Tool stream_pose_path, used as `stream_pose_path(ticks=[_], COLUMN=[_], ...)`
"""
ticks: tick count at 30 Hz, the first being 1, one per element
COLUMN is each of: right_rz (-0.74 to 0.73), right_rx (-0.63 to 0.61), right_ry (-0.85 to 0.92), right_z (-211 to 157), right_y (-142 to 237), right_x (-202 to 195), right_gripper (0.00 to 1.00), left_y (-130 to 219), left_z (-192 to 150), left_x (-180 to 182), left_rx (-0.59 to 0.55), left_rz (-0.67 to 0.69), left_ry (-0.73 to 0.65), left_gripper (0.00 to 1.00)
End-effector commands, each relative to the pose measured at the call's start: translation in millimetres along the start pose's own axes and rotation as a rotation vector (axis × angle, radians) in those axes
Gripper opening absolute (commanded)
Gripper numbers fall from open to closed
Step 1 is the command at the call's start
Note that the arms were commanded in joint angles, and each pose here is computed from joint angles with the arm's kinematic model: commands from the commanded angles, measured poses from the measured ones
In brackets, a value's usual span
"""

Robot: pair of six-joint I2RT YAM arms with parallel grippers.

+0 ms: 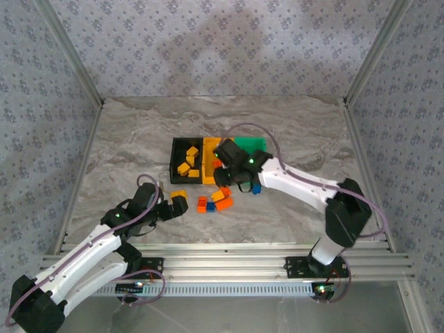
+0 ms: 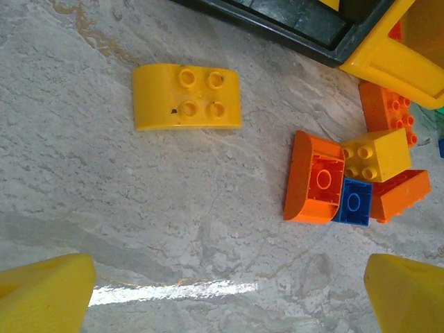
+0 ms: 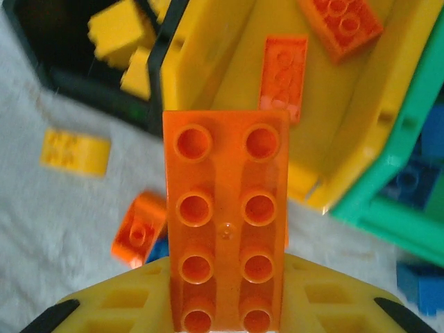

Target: Sort the legos into containers by color

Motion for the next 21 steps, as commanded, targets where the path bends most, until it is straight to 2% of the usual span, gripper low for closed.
stream_pose_path(ticks=[1,5,8,12,14,18,21], right_rz=[-0.028,-0.052,-0.073,-0.061,-0.053,-0.042,-0.042], right_rx=[0.035,0.022,0.034,0.003,-0.023,-0.085,-0.128], right_ry=[-0.025,-0.025,-0.039,-0.046,-0.047,-0.058,-0.087], right_z=[20,44,55,64,66,56,38], right_y=[-30,-52,-61,-54,-42,-10,7], right_x=[-14,-15,-17,-14,-13,-14,-21], right_gripper=[0.35,0.36,0.43,0.74,0.81,0.84,0.85], left_y=[2,1,0,0,-1,-8,-17], left_z=[1,0,1,4,6,8,7], left_x=[-1,-2,-3,-8,-12,-25,-38], left_rx=[0.014,0.028,0.031,0.040,0.047,0.053,0.065], left_rz=[0.000,-0.004,-0.001,-0.009,-0.022,-0.040,-0.036], left_ry=[-0.002,-0.018,-0.027,-0.050,-0.071,-0.118,-0.166], left_gripper=[1.00,1.00,0.99,1.00,0.99,0.92,0.83])
Point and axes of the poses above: each hand's point on the last joint's axis, 136 mm out from that joint toward the fingers, its own y axis back along the fingers, its own x axis along the line the jaws close on, z = x × y, the point moved 10 cm from there along y, back along the fingers, and after that the axes turned 4 degrees about y, right-handed, at the moved point
